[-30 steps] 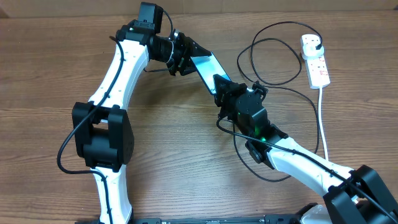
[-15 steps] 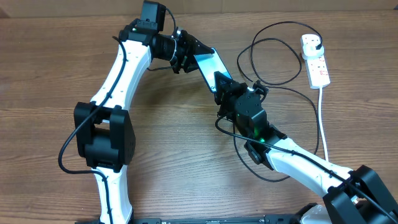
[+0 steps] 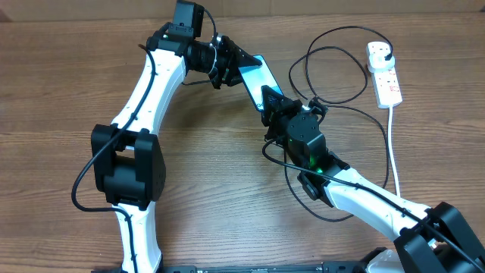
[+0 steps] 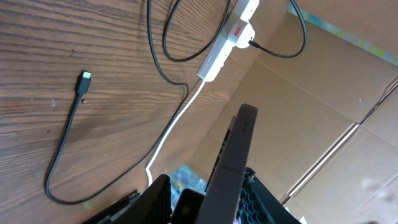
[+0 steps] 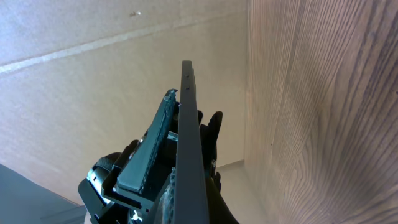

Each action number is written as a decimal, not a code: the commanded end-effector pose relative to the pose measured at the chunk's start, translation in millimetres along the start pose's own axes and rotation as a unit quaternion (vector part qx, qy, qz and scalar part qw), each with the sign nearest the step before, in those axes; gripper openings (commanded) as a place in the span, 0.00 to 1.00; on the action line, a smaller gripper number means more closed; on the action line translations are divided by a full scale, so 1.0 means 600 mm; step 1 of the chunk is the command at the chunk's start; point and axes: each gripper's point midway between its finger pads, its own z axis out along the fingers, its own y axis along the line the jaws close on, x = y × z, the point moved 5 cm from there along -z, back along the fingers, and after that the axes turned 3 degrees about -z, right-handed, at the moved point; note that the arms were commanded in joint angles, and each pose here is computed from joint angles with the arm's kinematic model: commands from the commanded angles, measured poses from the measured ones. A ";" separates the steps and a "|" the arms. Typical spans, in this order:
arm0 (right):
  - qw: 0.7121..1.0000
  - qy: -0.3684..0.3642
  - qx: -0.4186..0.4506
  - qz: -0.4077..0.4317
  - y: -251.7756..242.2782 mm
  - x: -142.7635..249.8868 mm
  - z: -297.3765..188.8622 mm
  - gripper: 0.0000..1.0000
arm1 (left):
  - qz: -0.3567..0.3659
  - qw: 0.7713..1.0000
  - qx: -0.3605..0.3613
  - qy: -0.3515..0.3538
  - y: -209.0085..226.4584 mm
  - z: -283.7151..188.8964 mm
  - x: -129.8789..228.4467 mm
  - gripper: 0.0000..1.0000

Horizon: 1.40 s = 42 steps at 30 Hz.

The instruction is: Plug charger to phone and switch on socket

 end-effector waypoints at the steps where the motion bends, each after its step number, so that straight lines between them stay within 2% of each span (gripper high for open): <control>1: 0.991 0.134 0.018 -0.015 -0.001 0.091 -0.016 0.04 | 0.010 0.999 0.014 0.035 -0.027 0.032 0.035 0.30; 6: 0.990 0.137 0.019 -0.016 -0.002 0.093 -0.017 0.04 | 0.019 0.999 0.020 0.038 -0.037 0.042 0.042 0.27; 10: 0.990 0.137 0.019 -0.018 -0.002 0.093 -0.017 0.04 | 0.024 0.999 0.017 0.037 -0.038 0.050 0.048 0.04; 15: 0.990 0.137 0.021 -0.018 -0.004 0.093 -0.017 0.05 | 0.024 0.999 0.014 0.029 -0.037 0.050 0.044 0.04; 20: 0.991 0.128 0.030 -0.023 -0.010 0.088 -0.016 0.23 | 0.045 0.999 0.008 0.008 -0.034 0.050 0.035 0.04; 23: 0.993 0.110 0.035 -0.025 -0.015 0.080 -0.015 0.28 | 0.067 0.998 0.007 0.001 -0.034 0.048 0.031 0.04; 25: 0.994 0.097 0.039 -0.029 -0.018 0.075 -0.014 0.36 | 0.079 0.997 0.009 -0.002 -0.033 0.042 0.026 0.04; 34: 0.981 0.081 0.022 -0.173 -0.015 0.067 -0.012 0.58 | 0.136 0.990 0.018 -0.032 -0.023 -0.009 -0.019 0.04; 40: 0.961 0.068 0.014 -0.269 -0.014 0.060 -0.011 0.62 | 0.162 0.986 0.004 -0.050 0.008 -0.061 -0.052 0.04; 42: 0.953 0.049 0.013 -0.300 -0.011 0.052 -0.010 0.70 | 0.175 0.983 -0.002 -0.057 0.022 -0.083 -0.063 0.04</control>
